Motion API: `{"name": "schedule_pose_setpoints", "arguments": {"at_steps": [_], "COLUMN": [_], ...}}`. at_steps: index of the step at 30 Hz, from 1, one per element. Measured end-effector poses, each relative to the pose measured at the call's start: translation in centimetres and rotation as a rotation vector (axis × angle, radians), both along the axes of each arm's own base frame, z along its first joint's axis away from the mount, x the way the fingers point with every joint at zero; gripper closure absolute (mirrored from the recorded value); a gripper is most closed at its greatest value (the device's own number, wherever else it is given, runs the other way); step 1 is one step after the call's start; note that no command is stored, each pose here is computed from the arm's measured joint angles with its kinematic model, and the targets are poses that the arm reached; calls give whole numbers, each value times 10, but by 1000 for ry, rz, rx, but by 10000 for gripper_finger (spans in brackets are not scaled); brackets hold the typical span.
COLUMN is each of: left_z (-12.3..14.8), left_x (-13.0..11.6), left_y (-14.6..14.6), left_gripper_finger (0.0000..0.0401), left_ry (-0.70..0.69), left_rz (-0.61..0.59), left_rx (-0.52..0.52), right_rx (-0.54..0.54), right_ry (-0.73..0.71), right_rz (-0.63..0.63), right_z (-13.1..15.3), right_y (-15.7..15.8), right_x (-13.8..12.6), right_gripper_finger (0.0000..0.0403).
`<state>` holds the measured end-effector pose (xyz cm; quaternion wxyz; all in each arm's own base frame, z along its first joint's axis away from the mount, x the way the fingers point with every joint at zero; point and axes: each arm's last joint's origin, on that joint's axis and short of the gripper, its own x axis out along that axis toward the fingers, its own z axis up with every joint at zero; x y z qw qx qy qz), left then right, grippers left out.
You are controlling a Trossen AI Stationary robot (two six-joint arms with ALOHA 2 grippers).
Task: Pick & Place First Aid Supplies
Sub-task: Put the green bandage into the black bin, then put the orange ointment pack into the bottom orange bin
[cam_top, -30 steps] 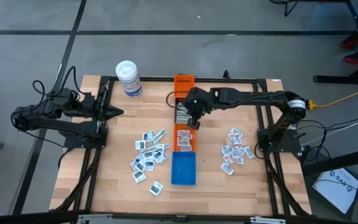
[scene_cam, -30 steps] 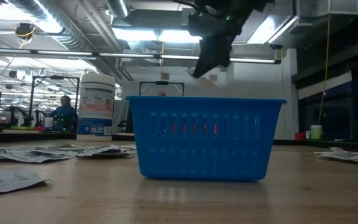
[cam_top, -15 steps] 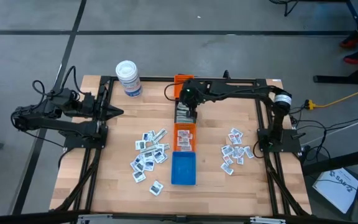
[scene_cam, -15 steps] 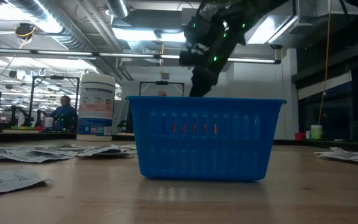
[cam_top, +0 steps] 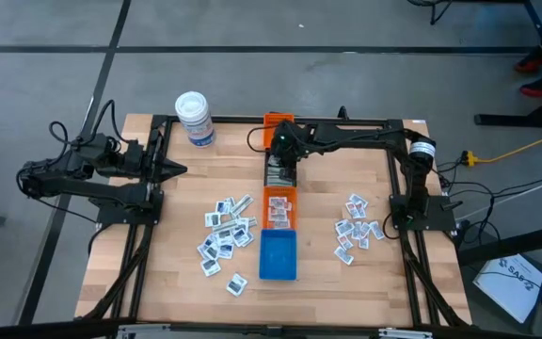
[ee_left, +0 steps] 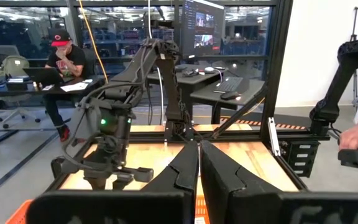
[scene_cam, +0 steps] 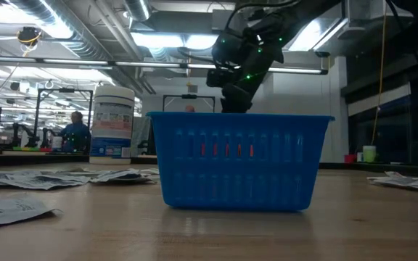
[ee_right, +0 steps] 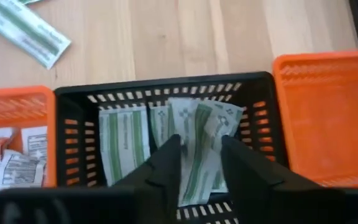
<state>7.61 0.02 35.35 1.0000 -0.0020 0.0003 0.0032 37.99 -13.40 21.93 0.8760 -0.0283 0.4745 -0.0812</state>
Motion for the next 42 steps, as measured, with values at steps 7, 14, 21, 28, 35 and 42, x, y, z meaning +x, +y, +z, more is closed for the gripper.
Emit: {"name": "schedule_pose_setpoints", "arguments": {"at_steps": [7, 14, 21, 28, 35, 42], "left_z": [0, 0, 0, 0, 0, 0], "left_x": [0, 0, 0, 0, 0, 0], "left_y": [0, 0, 0, 0, 0, 0], "left_gripper_finger": [393, 393, 388, 391, 390, 392], "left_ry": [0, 0, 0, 0, 0, 0], "left_rz": [0, 0, 0, 0, 0, 0], "left_rx": [0, 0, 0, 0, 0, 0], "right_rx": [37, 89, 156, 232, 322, 381], "right_ry": [-11, -31, -61, -90, -64, -28], "right_rz": [-45, -116, -190, -258, -255, -258], "right_z": [0, 2, 16, 37, 54, 64], "right_y": [0, 2, 16, 32, 58, 91], "right_x": [0, 0, -4, -13, -24, -32], "right_gripper_finger": [211, 167, 163, 171, 171, 171]}}
